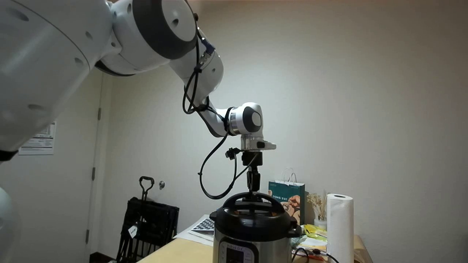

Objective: Pick up the black lid from the rice cooker then set it back down

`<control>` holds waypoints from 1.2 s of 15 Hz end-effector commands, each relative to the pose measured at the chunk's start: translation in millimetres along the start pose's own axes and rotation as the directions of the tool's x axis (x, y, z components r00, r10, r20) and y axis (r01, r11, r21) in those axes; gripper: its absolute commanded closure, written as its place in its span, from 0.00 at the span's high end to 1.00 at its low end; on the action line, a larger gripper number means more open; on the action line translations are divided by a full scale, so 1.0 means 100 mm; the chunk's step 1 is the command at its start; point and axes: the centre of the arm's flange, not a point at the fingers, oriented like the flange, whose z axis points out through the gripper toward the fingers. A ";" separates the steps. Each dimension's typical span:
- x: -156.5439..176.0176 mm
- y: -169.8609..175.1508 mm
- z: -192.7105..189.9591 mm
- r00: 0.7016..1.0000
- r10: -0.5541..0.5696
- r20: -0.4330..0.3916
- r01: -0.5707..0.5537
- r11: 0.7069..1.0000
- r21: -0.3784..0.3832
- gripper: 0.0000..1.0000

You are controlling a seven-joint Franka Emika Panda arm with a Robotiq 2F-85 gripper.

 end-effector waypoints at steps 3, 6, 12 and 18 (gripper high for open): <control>0.23 -0.03 0.04 0.977 -0.188 -0.098 0.189 0.982 0.000 0.14; 0.30 -0.08 0.06 0.958 -0.263 -0.114 0.262 0.965 -0.023 0.14; 0.07 -0.05 0.12 0.947 -0.317 -0.054 0.313 0.947 -0.076 0.30; 0.19 -0.02 0.19 0.930 -0.352 -0.110 0.341 0.934 -0.108 0.05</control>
